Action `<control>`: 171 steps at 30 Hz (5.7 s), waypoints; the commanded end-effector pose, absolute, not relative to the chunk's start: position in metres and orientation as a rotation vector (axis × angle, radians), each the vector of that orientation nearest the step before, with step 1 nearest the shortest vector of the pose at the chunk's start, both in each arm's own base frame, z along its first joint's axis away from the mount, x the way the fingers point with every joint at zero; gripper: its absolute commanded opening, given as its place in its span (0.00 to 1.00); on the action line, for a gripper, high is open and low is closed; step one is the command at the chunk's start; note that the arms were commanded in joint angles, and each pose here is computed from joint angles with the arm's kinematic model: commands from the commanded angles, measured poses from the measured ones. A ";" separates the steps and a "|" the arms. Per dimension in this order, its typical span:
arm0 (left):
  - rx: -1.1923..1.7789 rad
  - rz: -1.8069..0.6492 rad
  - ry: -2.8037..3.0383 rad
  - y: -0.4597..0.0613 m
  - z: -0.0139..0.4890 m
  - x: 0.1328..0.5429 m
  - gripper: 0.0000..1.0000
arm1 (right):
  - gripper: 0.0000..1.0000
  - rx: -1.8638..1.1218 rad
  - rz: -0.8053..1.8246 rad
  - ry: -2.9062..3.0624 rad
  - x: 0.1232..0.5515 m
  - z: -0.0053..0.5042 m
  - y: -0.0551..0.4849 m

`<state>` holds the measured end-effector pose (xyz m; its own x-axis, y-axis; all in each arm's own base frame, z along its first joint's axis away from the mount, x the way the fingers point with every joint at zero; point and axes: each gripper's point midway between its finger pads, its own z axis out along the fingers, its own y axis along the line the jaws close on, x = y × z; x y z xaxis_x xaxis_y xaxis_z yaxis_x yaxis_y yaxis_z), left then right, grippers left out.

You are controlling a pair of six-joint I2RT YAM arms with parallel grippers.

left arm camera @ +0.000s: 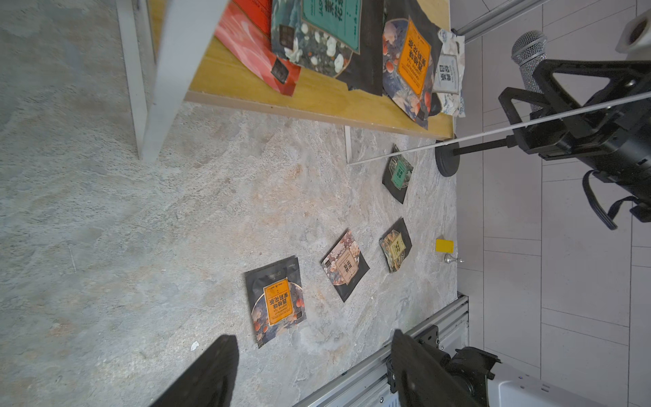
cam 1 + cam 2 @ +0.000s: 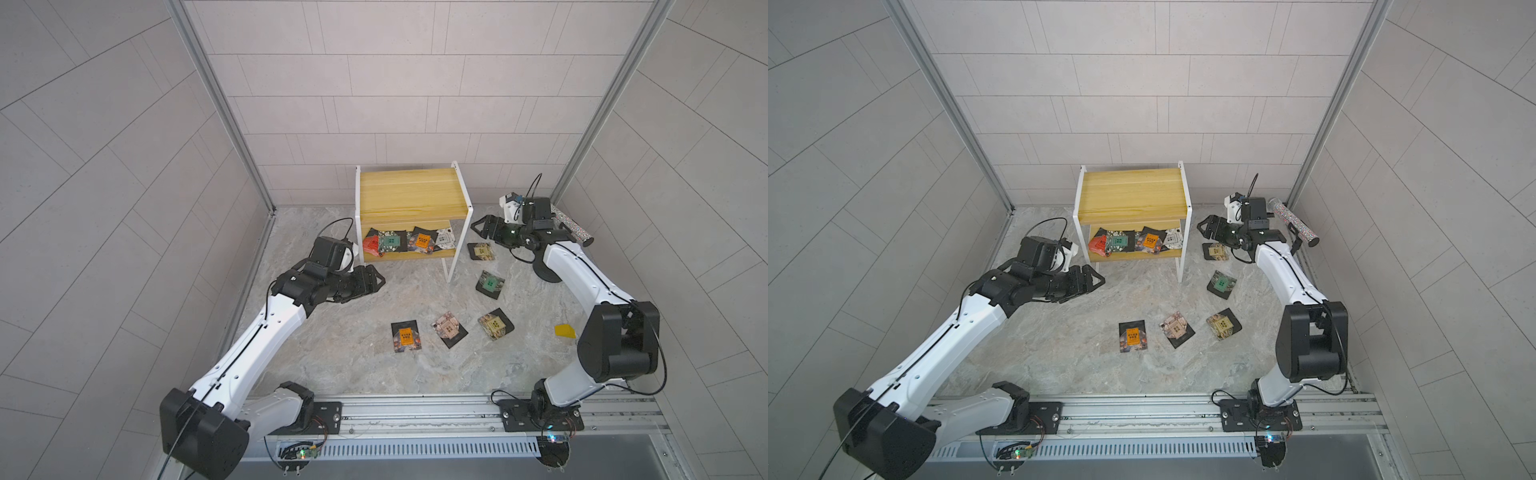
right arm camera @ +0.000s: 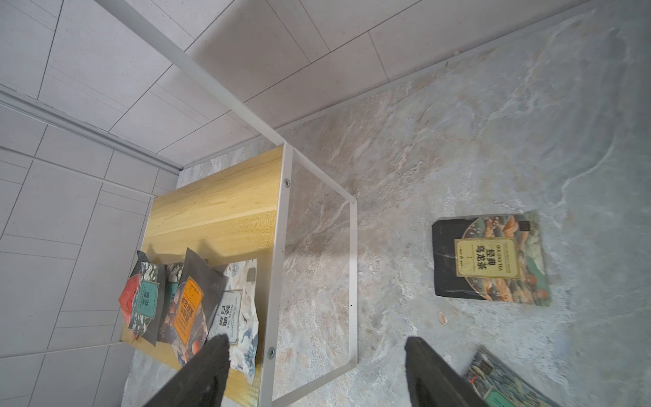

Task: Remove the tea bags from the shelf
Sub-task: Pick up the tea bag from the shelf, then place the tea bag at the center of the board.

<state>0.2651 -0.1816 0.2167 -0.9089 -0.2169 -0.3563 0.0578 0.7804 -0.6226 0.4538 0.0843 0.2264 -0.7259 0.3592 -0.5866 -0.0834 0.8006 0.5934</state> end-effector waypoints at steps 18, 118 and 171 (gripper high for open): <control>-0.086 -0.890 2.556 -0.187 0.219 0.277 0.76 | 0.79 0.020 1.033 2.391 0.469 0.206 0.145; -0.060 -1.015 2.530 -0.187 0.203 0.242 0.65 | 0.00 0.153 0.908 2.158 0.278 0.275 0.095; 0.409 -1.321 2.290 -0.248 0.250 0.175 0.00 | 0.18 -0.590 1.440 2.024 0.213 0.271 0.288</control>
<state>0.1725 -0.2492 0.2396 -0.8726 0.0410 -0.4868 0.4399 0.4993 -0.7464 0.2082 0.2905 0.2669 -0.7477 -0.0332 -0.6632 -0.6386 0.3095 0.7045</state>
